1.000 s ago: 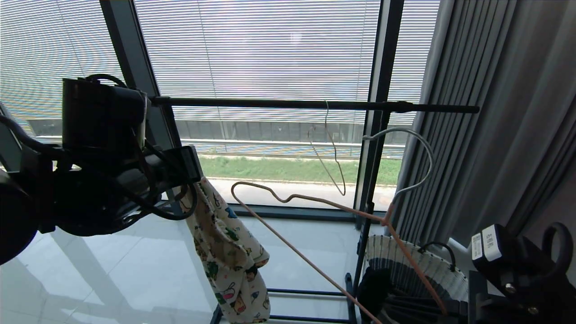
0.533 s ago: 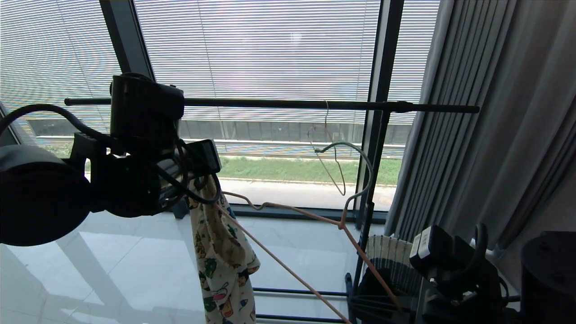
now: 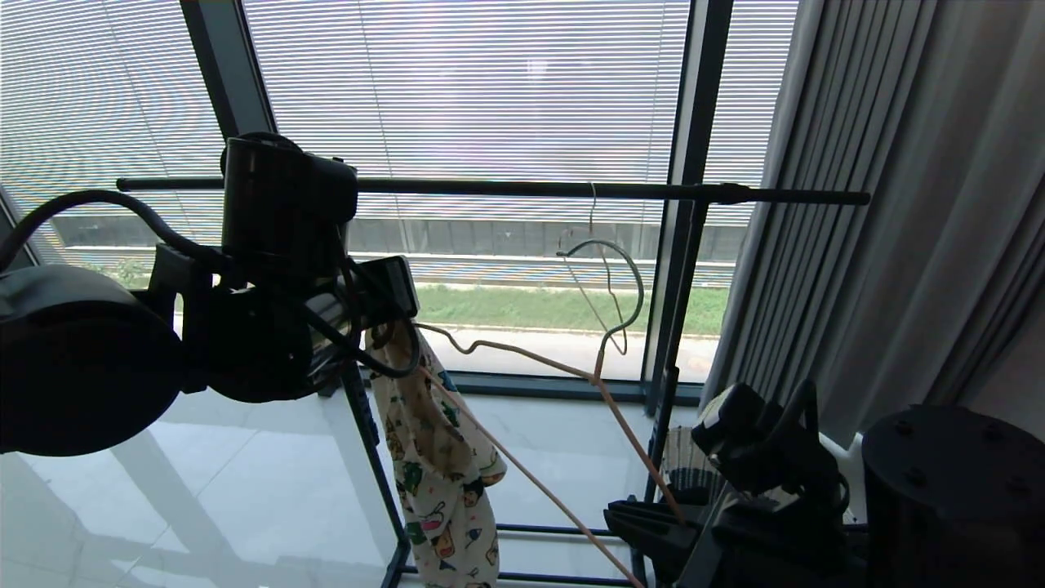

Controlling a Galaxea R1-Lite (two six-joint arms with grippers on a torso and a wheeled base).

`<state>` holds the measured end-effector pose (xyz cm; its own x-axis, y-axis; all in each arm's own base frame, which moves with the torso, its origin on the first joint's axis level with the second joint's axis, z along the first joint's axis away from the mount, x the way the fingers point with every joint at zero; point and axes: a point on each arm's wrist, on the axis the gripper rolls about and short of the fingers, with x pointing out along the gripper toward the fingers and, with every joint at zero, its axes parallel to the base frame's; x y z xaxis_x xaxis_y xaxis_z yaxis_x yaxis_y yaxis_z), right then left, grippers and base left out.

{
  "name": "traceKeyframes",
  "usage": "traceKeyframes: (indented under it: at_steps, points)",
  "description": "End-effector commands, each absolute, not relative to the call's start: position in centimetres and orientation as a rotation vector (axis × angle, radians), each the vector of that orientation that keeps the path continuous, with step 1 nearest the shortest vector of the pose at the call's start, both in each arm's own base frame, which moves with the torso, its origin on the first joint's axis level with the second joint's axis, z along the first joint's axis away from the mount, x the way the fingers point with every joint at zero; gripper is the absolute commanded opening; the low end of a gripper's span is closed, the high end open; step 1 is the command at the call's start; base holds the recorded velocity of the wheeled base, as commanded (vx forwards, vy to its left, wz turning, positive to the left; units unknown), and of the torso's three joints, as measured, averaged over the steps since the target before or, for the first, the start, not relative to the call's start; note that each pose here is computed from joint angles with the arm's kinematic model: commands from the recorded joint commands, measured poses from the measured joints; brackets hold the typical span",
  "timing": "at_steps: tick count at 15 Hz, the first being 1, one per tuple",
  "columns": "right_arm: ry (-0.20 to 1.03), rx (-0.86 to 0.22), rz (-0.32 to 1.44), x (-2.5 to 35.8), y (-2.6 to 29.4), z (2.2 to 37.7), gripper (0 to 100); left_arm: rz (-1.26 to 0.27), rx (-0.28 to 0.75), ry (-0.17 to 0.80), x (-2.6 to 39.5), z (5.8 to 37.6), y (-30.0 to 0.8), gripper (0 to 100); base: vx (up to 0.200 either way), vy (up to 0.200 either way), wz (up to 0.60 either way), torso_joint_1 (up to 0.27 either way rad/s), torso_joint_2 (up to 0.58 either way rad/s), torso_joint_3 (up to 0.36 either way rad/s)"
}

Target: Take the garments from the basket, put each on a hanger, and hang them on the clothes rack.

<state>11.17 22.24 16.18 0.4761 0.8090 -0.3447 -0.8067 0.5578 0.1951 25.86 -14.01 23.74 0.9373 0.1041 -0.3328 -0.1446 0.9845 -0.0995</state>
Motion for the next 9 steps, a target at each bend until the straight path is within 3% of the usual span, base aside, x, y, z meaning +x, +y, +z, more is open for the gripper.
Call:
traceKeyframes:
  at_steps: [1,9]
  points:
    - [0.434,0.016,0.966,11.8,23.4,15.7,0,0.132,-0.124,0.326,25.7,23.9,-14.0,0,0.0,0.0,0.0,0.0,0.0,0.0]
    - [0.416,0.027,0.951,13.4,26.7,15.2,0,-0.037,-0.126,0.302,22.3,25.1,-17.3,0,0.0,0.0,0.0,0.0,0.0,0.0]
